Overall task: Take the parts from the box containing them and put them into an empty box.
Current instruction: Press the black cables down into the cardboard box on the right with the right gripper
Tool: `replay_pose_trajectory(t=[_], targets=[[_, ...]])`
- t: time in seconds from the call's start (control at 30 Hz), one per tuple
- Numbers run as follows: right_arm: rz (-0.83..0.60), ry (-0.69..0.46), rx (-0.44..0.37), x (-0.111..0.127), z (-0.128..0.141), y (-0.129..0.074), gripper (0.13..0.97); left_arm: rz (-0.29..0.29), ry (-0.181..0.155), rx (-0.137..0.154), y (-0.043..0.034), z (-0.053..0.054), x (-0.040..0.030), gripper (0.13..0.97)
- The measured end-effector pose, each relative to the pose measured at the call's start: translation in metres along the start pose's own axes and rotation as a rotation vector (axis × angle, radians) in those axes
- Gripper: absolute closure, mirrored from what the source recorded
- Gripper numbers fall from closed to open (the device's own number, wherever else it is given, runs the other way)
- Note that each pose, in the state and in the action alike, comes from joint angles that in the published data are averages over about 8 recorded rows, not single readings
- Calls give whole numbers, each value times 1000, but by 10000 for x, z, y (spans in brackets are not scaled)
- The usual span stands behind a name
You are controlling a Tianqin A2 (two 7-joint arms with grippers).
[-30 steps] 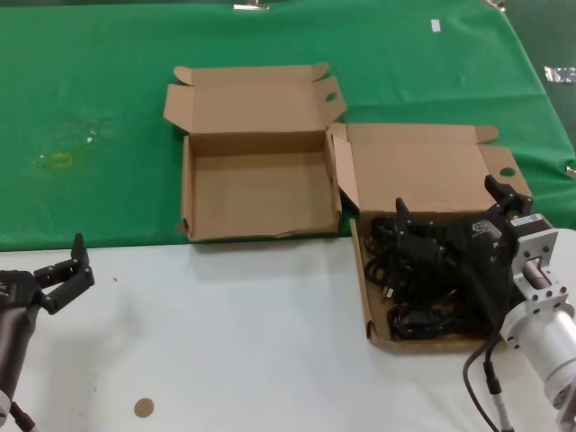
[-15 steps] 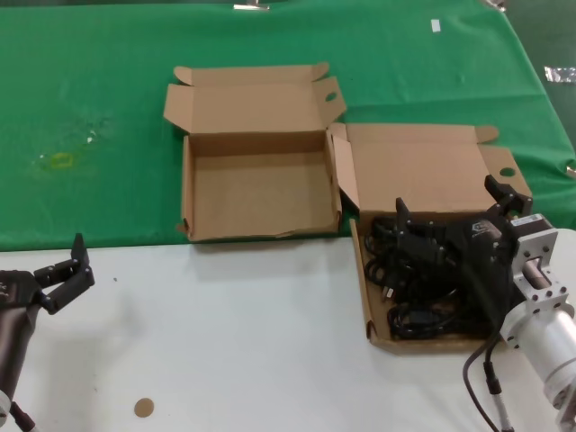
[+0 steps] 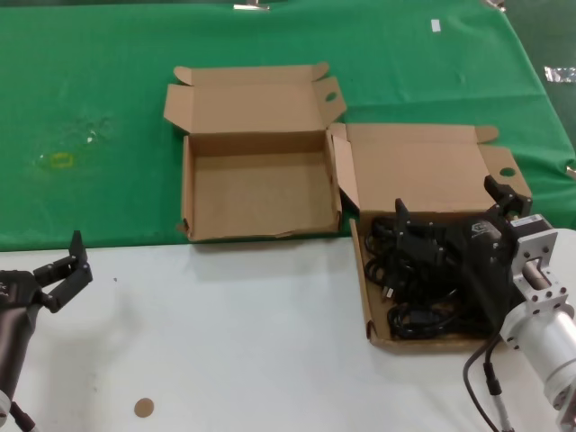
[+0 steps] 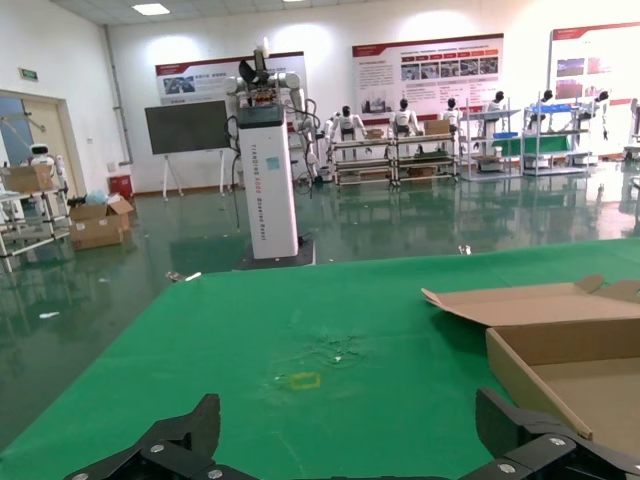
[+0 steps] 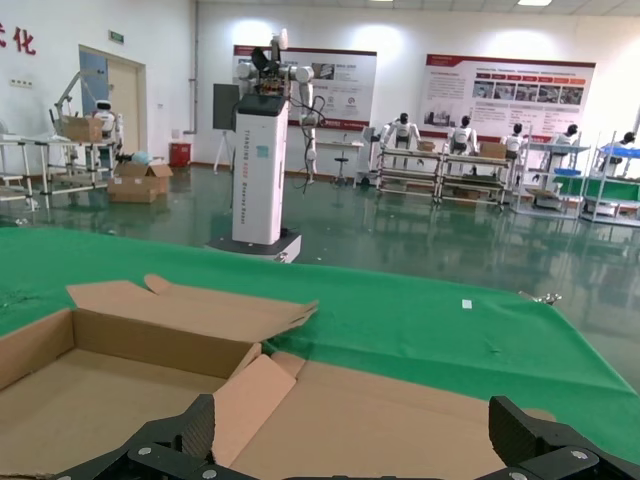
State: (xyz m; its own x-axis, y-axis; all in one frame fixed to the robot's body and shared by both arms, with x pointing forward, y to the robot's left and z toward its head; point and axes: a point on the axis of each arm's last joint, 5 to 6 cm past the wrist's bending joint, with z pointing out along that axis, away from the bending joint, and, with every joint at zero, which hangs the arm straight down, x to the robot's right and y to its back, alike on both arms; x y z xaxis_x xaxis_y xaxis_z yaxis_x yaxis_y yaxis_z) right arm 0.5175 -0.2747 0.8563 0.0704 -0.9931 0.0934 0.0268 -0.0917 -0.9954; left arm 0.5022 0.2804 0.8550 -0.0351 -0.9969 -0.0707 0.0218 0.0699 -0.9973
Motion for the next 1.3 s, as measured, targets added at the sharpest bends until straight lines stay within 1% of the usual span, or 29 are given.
replay_pose_trajectory(t=[0.13, 0.4, 0.43, 0.67, 0.7, 0.73, 1.0, 1.13, 1.3], targets=[[-1, -4, -3, 10, -2, -8, 130, 0, 0, 0, 0, 0, 0, 185], [-70, -39, -6, 150, 37, -92, 130, 0, 0, 0, 0, 0, 0, 309], [-84, -46, -8, 177, 44, -106, 130, 0, 0, 0, 0, 0, 0, 309], [-207, -122, -26, 400, 76, -234, 130, 0, 0, 0, 0, 0, 0, 481], [-231, -137, -29, 439, 78, -261, 130, 0, 0, 0, 0, 0, 0, 505], [-255, -153, -33, 480, 78, -290, 130, 0, 0, 0, 0, 0, 0, 505], [-445, -300, -73, 800, 70, -579, 130, 0, 0, 0, 0, 0, 0, 720], [-533, -379, -100, 917, 61, -756, 130, 0, 0, 0, 0, 0, 0, 720], [-638, -468, -134, 981, 67, -966, 130, 0, 0, 0, 0, 0, 0, 810]])
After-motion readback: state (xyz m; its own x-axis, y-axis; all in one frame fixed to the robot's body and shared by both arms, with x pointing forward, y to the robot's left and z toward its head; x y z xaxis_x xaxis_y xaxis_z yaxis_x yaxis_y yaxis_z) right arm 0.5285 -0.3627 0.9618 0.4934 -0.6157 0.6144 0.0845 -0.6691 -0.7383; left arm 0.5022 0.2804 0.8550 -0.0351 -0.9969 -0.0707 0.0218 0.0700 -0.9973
